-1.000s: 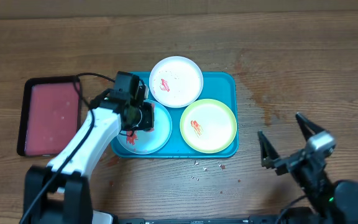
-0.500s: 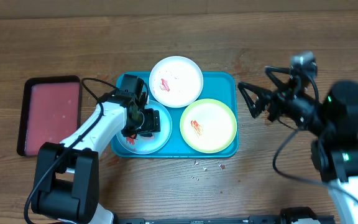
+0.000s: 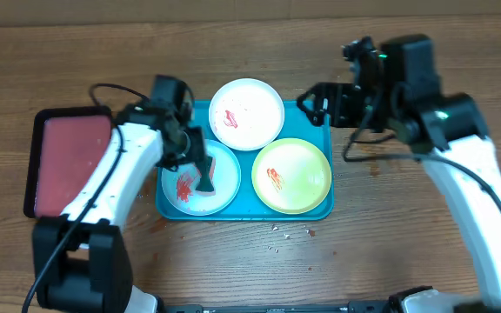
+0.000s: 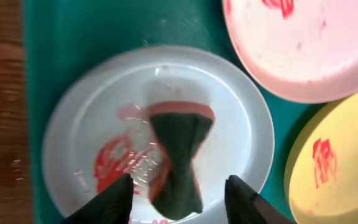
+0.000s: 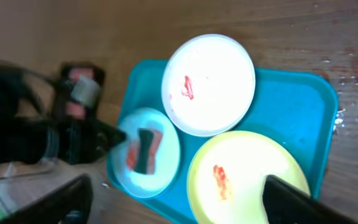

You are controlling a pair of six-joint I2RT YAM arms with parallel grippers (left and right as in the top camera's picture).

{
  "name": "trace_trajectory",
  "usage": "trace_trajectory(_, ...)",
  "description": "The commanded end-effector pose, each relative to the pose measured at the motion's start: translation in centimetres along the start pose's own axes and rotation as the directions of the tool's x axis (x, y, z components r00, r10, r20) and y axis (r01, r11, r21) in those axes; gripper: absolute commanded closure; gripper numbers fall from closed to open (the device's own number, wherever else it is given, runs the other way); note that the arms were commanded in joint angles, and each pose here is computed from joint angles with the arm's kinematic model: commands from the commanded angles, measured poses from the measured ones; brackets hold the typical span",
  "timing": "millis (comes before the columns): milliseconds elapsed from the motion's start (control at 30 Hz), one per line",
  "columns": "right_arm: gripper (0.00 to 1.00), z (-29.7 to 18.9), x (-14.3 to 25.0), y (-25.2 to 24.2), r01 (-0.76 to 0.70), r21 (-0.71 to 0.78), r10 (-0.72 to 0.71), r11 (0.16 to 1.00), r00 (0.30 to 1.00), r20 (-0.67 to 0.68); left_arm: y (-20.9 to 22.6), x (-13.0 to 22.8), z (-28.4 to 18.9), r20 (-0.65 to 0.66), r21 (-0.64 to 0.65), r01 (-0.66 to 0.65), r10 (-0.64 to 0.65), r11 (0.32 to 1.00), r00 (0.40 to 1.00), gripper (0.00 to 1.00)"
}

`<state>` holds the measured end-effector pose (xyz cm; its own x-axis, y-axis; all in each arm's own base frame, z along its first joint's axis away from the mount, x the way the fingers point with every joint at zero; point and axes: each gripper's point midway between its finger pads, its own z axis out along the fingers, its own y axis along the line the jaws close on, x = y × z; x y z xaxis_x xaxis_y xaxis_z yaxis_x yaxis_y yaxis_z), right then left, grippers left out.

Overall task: Clean dirty plates on tray and stack at the side
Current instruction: 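Reach the right gripper to the light-blue plate rim and grip it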

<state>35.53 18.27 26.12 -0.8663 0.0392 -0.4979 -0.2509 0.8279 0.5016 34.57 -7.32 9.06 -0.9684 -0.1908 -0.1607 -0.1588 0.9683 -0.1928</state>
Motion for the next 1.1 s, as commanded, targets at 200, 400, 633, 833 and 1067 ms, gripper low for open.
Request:
trace_trajectory(200,0.50,7.4,0.2,2.1,0.030,0.088,-0.029,0.996,0.999,-0.015,4.6,-0.5,-1.7,-0.019,0.000,0.158,-0.158,0.988,0.987,0.42)
trace_trajectory(400,0.68,14.0,3.2,3.4,0.082,0.082,-0.072,0.993,0.991,-0.113,4.7,-0.2,-1.7,-0.029,-0.005,0.158,-0.158,0.987,0.987,0.37)
trace_trajectory(633,0.64,19.5,7.6,3.5,0.113,0.091,-0.089,0.989,0.968,-0.235,4.7,-0.2,-1.7,-0.029,-0.005,0.159,-0.159,0.987,0.987,0.33)
trace_trajectory(833,0.64,22.0,10.3,2.7,0.089,0.127,-0.047,0.988,0.952,-0.303,4.6,-0.1,-1.7,-0.034,-0.002,0.159,-0.159,0.987,0.987,0.35)
trace_trajectory(1067,0.64,24.0,12.3,1.2,0.091,0.158,-0.030,0.983,0.934,-0.355,4.5,0.0,-1.7,-0.037,0.002,0.159,-0.159,0.987,0.987,0.39)
